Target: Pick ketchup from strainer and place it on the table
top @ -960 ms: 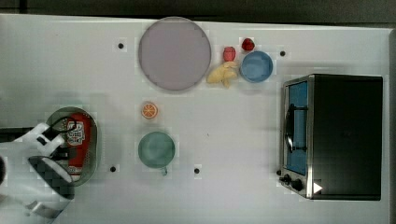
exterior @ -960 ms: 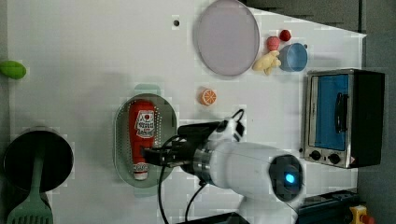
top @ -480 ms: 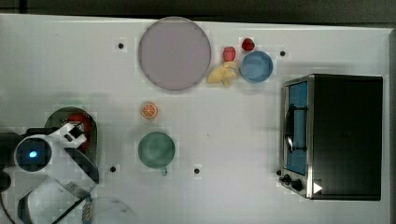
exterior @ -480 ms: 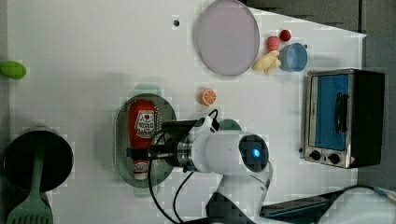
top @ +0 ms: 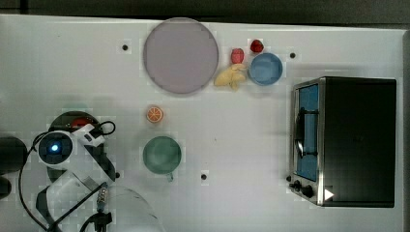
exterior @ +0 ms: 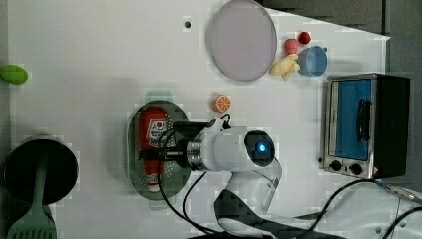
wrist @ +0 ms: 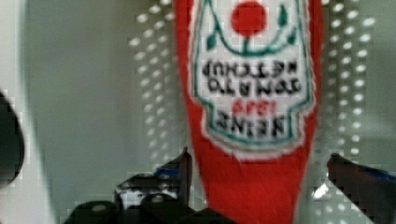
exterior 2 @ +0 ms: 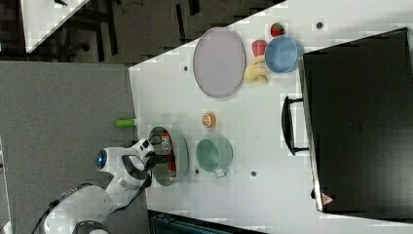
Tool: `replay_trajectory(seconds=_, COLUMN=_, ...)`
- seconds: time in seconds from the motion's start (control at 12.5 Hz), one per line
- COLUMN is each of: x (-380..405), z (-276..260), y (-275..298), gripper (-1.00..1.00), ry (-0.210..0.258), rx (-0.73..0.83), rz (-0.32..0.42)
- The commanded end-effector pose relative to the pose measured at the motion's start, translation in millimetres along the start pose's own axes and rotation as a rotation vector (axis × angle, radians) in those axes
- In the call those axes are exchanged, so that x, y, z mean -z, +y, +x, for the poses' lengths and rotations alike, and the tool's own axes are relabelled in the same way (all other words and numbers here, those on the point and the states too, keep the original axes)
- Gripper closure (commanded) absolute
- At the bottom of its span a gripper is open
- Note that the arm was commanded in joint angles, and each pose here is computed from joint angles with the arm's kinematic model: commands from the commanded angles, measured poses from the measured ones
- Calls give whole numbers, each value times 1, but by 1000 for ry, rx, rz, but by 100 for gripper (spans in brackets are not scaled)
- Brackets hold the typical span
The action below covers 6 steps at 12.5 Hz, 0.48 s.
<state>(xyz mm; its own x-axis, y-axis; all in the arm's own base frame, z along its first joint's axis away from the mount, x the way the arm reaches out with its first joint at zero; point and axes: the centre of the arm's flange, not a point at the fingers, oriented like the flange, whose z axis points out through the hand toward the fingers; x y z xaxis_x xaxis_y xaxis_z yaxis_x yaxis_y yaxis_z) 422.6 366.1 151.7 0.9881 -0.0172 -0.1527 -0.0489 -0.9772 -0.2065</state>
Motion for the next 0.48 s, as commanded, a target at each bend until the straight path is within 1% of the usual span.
replay_trajectory(seconds=0.08, x=0, z=-1, y=-21, gripper=-92, ry=37, rx=-1, rz=11)
replay_trajectory(seconds=0.24, x=1, z=-1, y=-25, gripper=-43, ry=43, rx=7, rz=12)
replay_trajectory(seconds=0.32, x=7, z=1, y=-29, gripper=-20, ry=58, rx=9, rz=26)
replay_trajectory(seconds=0.4, x=15, z=3, y=-32, gripper=-12, ry=73, rx=13, rz=27)
replay_trajectory(seconds=0.48, x=26, z=3, y=-36, gripper=-12, ry=83, rx=17, rz=22)
